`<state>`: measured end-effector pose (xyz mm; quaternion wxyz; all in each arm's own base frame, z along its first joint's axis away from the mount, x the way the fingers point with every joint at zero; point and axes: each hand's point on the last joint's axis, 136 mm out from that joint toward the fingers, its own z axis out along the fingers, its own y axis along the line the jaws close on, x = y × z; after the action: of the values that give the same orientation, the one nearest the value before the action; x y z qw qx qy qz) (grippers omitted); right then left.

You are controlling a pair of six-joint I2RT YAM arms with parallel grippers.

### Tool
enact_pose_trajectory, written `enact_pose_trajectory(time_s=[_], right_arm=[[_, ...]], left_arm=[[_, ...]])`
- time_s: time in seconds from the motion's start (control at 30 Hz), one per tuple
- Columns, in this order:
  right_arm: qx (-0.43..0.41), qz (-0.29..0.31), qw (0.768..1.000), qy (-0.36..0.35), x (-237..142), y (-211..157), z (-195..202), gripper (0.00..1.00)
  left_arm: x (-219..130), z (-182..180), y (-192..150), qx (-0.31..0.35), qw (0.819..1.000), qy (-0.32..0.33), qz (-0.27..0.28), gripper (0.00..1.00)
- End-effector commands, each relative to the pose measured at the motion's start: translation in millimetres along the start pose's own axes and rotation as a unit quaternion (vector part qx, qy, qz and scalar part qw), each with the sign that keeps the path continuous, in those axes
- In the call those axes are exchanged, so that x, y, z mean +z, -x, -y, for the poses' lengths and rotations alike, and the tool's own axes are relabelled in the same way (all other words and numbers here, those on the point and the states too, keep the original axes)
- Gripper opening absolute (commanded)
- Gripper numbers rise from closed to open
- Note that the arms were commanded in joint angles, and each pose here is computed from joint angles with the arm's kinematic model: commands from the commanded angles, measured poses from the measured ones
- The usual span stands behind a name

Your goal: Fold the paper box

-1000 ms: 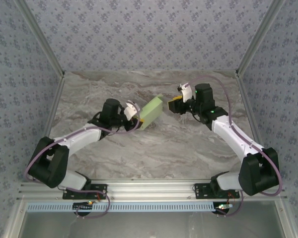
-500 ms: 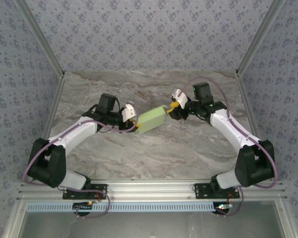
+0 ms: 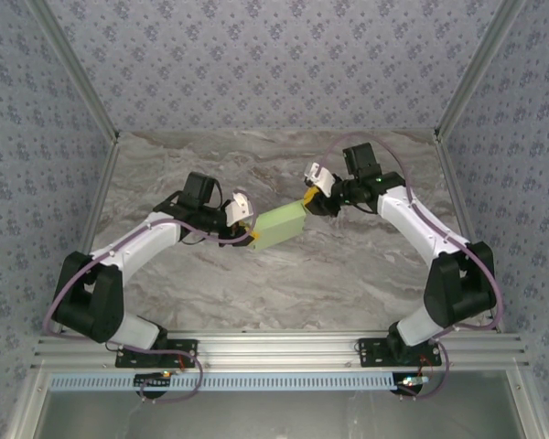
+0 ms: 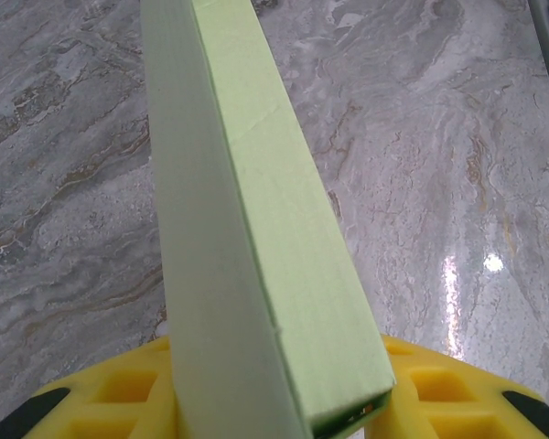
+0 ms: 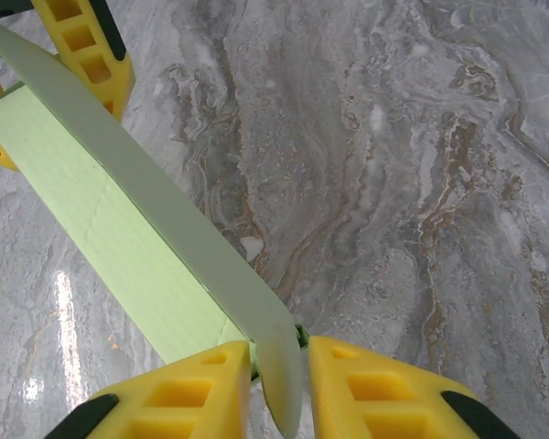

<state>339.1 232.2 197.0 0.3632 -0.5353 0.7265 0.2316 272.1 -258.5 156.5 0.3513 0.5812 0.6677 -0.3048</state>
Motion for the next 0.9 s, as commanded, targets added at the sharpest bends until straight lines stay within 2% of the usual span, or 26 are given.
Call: enact_pose_trajectory(time_s=[0.0, 0.2, 0.3, 0.47, 0.7, 0.87], right_arm=[[-0.008, -0.011, 1.0, 0.003, 0, 5, -1, 0.21], [-0.001, -0.029, 1.0, -0.007, 5, 3, 1, 0.03], [0.006, -0.043, 0.999, -0.015, 7, 1, 2, 0.0], [0.039, -0.065, 0.996, -0.045, 7, 2, 7, 0.0], [0.133, -0.089, 0.981, -0.114, 5, -1, 21, 0.06], [0.148, -0.108, 0.975, -0.128, 7, -14, 21, 0.1]], left_arm=[[-3, 0, 12, 0.014, 1.0, -0.012, 0.017, 0.37], [-3, -1, 12, 0.013, 1.0, -0.01, 0.015, 0.37], [-2, -4, 11, 0.012, 1.0, -0.005, 0.013, 0.37], [0, -11, 10, 0.003, 1.0, 0.014, 0.01, 0.36], [3, -25, 5, -0.017, 0.999, 0.046, 0.001, 0.36], [3, -25, 5, -0.016, 0.999, 0.049, 0.003, 0.36]])
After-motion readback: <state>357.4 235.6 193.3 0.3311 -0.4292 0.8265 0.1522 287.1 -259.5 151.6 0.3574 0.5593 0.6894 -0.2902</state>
